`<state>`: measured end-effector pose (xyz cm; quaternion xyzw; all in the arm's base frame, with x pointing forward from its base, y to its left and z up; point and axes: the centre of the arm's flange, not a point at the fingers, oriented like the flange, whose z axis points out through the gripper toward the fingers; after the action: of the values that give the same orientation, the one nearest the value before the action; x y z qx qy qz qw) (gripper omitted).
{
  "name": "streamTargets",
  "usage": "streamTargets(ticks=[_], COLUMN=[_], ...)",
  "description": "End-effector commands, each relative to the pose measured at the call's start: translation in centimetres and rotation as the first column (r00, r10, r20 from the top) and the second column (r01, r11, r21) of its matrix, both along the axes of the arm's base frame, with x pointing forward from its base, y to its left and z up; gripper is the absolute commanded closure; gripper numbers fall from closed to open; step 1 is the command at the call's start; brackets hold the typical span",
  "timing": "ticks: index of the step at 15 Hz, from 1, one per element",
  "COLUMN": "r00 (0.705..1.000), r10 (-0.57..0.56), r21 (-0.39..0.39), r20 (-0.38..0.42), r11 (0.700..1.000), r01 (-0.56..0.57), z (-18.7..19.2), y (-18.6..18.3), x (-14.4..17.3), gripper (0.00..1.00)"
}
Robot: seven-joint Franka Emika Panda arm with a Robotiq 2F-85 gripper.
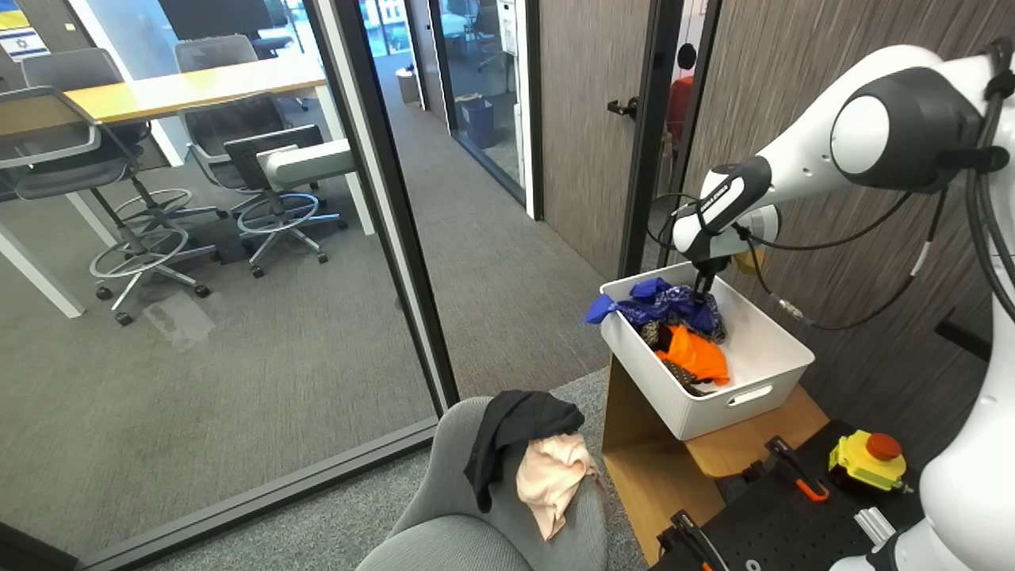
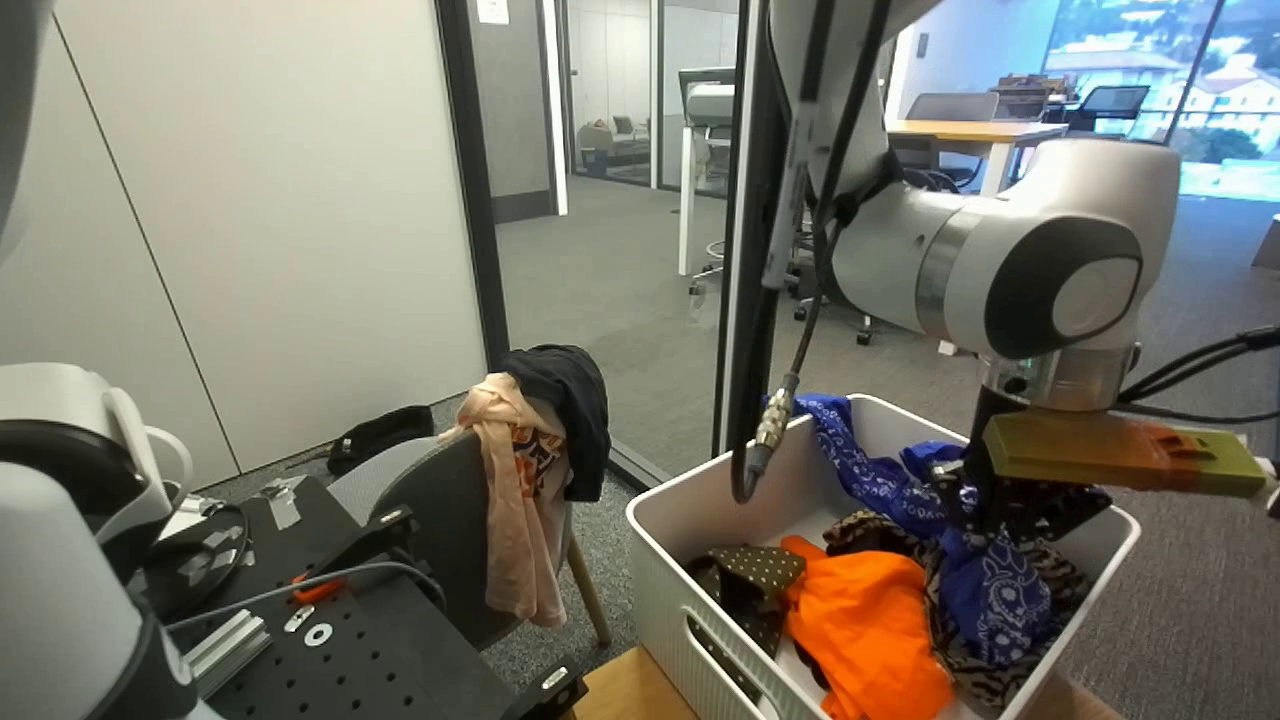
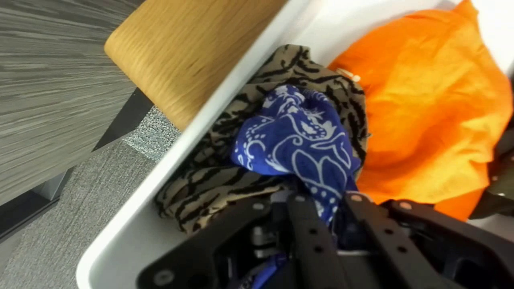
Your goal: Put the blue bandana on the head rest
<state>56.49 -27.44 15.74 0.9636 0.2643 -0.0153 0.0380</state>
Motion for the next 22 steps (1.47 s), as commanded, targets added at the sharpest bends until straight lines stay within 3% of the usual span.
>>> streamTargets(ticks=[1, 9, 15, 22], r00=[0.996, 0.961, 0.959, 0.955], r10=[-0.053, -0.097, -0.096, -0.111], r21=[0.035, 0.191, 0.275, 0.339], r20=[-0.066, -0.259, -0.267, -0.274], r11=[0.998, 0.970, 0.946, 0.918], r01=[0.056, 0.149, 0.172, 0.204], z=[6.2, 18.5, 27.8, 36.8], y=[3.0, 10.9, 17.4, 23.5], x=[-2.1, -4.8, -7.3, -12.2], gripper=[0.86, 0.87, 0.87, 0.86])
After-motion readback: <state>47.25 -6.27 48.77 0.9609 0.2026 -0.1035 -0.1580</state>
